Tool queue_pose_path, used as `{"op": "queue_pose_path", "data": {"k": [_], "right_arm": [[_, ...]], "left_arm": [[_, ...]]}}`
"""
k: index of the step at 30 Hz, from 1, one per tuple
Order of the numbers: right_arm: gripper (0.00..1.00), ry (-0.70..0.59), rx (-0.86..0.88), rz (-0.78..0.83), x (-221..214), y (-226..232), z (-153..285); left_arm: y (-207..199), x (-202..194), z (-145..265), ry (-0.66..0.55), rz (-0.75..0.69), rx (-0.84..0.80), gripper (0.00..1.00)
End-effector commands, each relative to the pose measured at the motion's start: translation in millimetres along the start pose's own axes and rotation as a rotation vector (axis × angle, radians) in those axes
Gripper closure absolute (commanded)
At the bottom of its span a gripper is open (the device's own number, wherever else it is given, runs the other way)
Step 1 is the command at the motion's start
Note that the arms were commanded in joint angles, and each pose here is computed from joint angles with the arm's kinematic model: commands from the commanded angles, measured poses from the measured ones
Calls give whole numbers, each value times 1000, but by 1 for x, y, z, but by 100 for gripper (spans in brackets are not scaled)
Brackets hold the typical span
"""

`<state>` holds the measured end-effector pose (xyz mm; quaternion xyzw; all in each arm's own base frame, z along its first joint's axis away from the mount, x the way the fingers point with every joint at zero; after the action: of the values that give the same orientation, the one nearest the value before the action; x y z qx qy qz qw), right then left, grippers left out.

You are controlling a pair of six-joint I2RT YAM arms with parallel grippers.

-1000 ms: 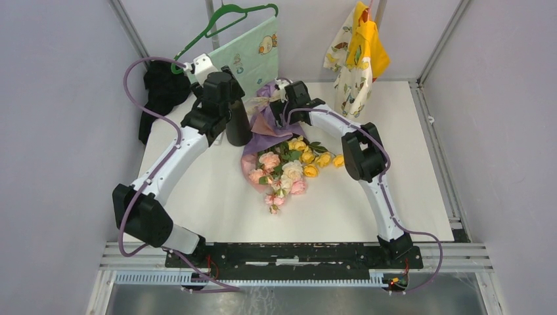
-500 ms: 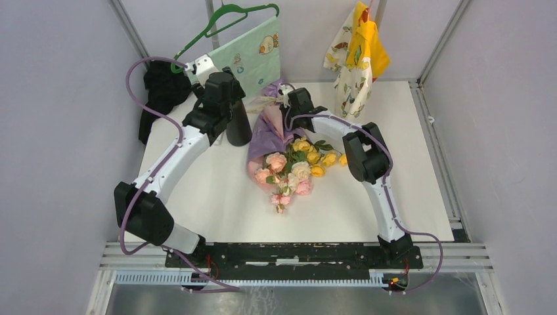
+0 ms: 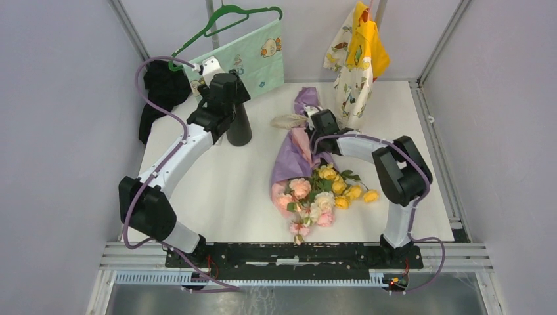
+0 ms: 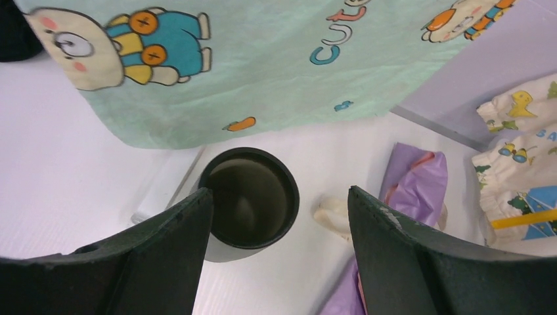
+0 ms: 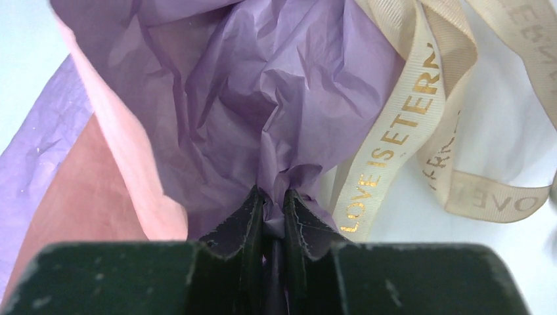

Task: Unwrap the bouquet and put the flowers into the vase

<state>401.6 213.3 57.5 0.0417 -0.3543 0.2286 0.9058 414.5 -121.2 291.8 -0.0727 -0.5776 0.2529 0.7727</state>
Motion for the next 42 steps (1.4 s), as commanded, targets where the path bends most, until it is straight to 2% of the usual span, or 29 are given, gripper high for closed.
{"op": "queue_pose_path", "data": {"k": [1,3,4,7,8,10,12,14,15,16,19,20,22,24,27,31,32,33,34,35,36,39,42], "right_arm": [[92,152,-22,11,-70,0,34],[95,151,-9,17,-83,5,49],[100,162,3,28,-91,10,54],[99,182,39,44,-106,21,68],[95,186,51,43,-111,23,72],[77,161,51,65,-107,25,82],[50,117,26,81,-95,24,94],[17,57,12,87,-74,20,107],[9,27,-7,91,-61,16,115],[3,-9,-27,92,-47,13,122],[2,-97,-107,90,-14,0,140],[2,-115,-135,90,-4,-4,142],[8,-109,-174,94,11,-11,138],[18,-95,-193,90,23,-16,128],[27,-93,-183,69,43,-21,105],[47,-113,-122,80,80,-25,79],[59,-101,-111,85,87,-26,74],[66,-101,-94,98,96,-26,68],[77,-99,-95,99,105,-28,66],[91,-89,-92,105,108,-28,61],[100,-104,-90,106,116,-29,61],[100,-128,-53,120,131,-26,56],[100,-98,28,127,131,-16,44]], "left_arm": [[-17,-6,-1,24,19,-74,19],[-23,-13,-1,47,11,-104,19],[-25,-17,-1,60,7,-113,19],[-35,-34,5,102,-19,-168,20],[-39,-41,10,110,-32,-190,20],[-47,-56,26,105,-57,-219,20],[-51,-67,43,88,-59,-246,20],[-53,-83,63,104,-60,-297,20],[-55,-89,74,109,-57,-325,21],[-56,-95,86,117,-57,-352,21],[-52,-111,123,133,-74,-410,24],[-50,-113,137,139,-70,-440,27],[-46,-127,159,180,-67,-496,38],[-44,-144,176,240,-55,-549,48],[-52,-167,197,293,-69,-632,50],[-59,-209,216,326,-243,-644,51],[-59,-220,216,339,-286,-642,56],[-59,-234,215,356,-322,-634,60],[-58,-246,213,376,-348,-631,68],[-58,-262,212,412,-381,-636,77],[-58,-274,211,438,-400,-641,81],[-61,-299,211,497,-441,-664,92],[-67,-315,209,532,-488,-685,98]]}}
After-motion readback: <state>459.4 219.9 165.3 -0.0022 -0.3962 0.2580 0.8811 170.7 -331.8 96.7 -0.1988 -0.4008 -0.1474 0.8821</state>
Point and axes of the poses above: each gripper's point midway between its finger pads, its own z axis back along the fingers, its own y axis along the line the jaws close on, x = y × z, the point moved 4 cm from there along z, back along the fingers, and after that the axes turned 7 degrees about z, right-handed, at the moved point
